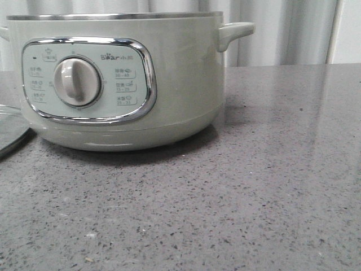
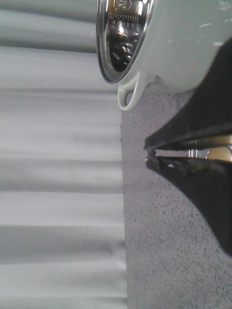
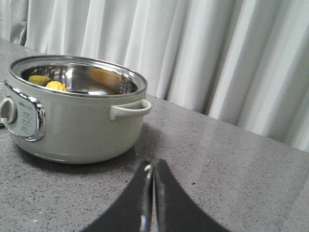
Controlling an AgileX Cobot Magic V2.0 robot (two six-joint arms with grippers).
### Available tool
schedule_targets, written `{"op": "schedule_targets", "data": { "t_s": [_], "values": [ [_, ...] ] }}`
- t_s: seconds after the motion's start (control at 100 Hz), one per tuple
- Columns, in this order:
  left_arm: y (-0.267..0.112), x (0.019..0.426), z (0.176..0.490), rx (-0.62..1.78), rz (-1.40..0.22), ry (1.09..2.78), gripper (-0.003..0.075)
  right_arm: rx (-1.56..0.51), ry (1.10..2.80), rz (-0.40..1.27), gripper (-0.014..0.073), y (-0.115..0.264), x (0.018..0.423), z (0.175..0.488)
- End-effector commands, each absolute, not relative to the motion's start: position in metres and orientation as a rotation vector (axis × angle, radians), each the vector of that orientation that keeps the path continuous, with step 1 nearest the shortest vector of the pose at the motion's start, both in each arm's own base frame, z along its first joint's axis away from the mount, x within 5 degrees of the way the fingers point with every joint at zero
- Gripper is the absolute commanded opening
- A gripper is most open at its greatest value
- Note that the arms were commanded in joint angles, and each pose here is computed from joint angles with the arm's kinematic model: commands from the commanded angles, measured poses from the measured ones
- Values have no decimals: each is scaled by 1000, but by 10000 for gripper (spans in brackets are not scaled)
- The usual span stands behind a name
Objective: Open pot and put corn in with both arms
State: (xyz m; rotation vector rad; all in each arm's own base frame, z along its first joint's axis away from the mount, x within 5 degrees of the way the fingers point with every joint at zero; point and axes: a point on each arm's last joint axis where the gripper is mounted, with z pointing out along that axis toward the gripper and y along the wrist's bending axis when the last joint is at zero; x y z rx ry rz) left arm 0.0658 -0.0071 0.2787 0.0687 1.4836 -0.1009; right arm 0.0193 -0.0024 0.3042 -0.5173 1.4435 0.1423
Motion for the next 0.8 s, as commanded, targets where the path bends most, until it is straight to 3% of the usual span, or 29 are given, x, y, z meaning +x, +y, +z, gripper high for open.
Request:
{"op": "schedule_targets", "data": {
  "t_s": [0.0, 0.62, 0.79],
  "values": [
    [-7, 65, 294, 55, -120, 1396, -20, -505, 1339, 123, -58, -4, 15, 318],
    [-7, 65, 293, 55, -120, 1398, -20, -505, 1339, 123, -58, -4, 15, 318],
    [-5, 63, 272, 24, -97, 1403, -20, -505, 1339, 123, -58, -4, 15, 318]
  ]
}}
